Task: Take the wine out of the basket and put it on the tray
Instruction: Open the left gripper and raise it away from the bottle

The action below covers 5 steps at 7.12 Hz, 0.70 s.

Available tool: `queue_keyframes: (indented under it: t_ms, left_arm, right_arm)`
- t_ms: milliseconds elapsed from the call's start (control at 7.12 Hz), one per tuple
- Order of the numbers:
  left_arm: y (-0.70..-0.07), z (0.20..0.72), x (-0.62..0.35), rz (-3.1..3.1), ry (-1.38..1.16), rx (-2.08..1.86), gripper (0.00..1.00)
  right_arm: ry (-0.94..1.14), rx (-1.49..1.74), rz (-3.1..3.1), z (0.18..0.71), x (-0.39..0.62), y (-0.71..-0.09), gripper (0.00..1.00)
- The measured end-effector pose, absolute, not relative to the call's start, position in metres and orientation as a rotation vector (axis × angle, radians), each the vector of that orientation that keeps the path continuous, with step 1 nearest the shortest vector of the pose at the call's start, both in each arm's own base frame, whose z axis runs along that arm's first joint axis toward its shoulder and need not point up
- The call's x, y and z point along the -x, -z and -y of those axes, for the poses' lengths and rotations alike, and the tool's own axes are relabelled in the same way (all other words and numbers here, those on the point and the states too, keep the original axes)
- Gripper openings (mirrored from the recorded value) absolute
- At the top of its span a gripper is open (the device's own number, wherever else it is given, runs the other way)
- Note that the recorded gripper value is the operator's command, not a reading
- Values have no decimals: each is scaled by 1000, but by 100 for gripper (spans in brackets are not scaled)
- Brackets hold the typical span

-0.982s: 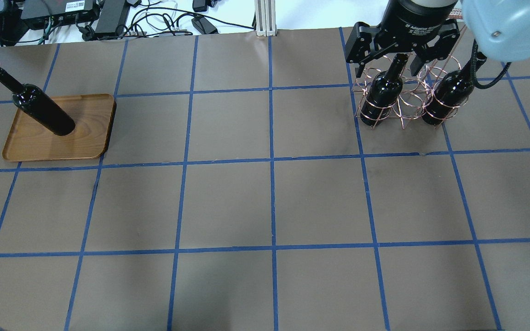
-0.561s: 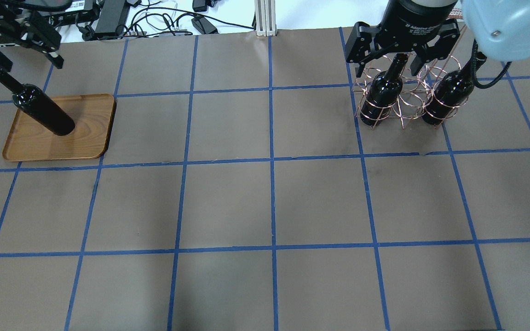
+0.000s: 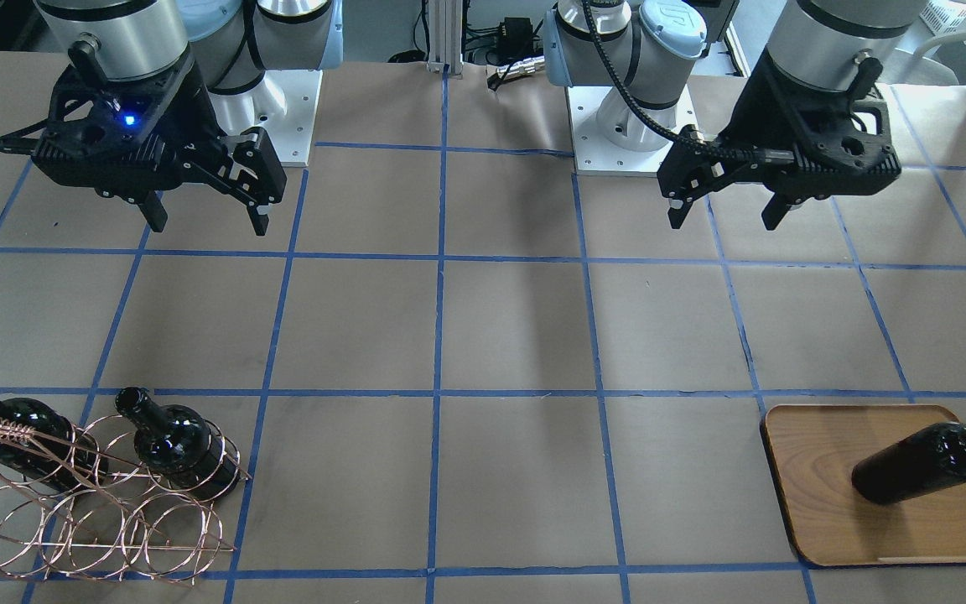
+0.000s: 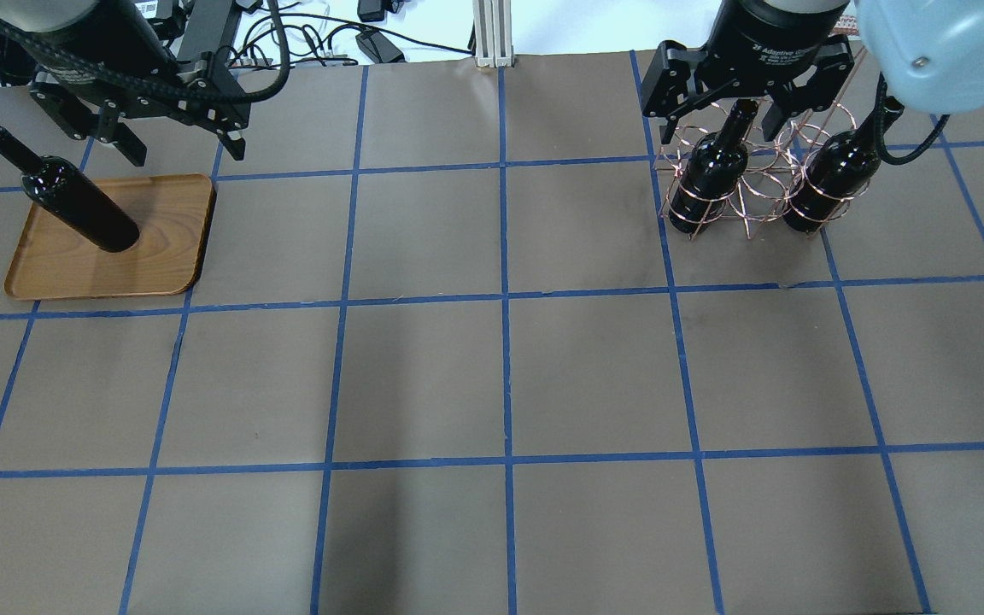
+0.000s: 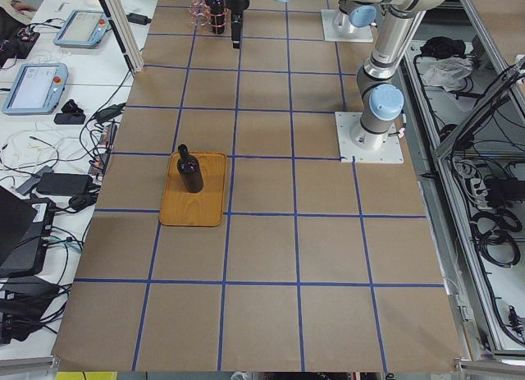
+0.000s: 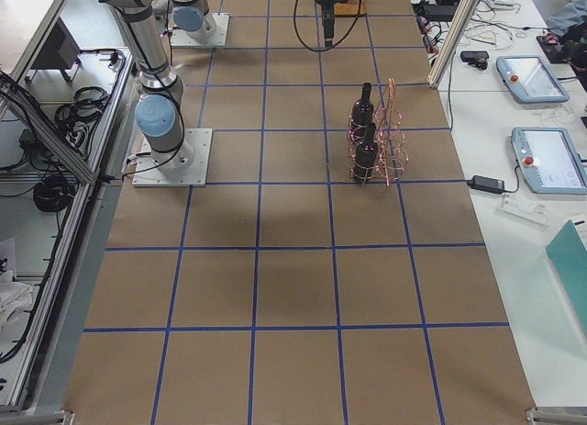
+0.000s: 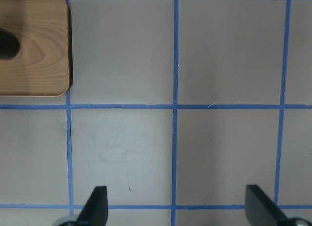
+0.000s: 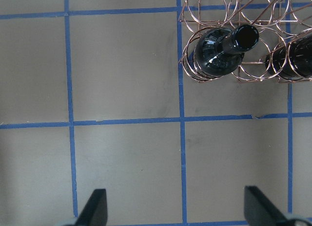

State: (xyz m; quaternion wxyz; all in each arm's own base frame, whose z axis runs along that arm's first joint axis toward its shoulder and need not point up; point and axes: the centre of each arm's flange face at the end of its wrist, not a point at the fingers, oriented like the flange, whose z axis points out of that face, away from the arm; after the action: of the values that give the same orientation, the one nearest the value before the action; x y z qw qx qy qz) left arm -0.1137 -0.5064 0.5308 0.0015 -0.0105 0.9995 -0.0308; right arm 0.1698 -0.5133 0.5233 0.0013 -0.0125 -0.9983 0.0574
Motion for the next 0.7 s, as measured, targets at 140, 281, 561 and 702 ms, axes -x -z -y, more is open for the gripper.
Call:
queue_keyframes:
  t_ms: [140, 281, 561, 702]
  left_arm:
    - [-527, 495, 120, -3137, 100, 40, 100]
    - [-524, 487, 125, -3137, 105, 38, 100]
    - [-520, 476, 135, -3132, 103, 9, 100]
    - [-519, 475, 137, -3131, 103, 0, 100]
  right_arm:
    - [-180, 39, 3134, 513, -170, -523, 100]
    - [-180, 39, 3134, 513, -170, -523, 100]
    - [-180, 39, 3134, 513, -170, -523, 100]
    - [-180, 39, 3134, 513, -170, -523, 100]
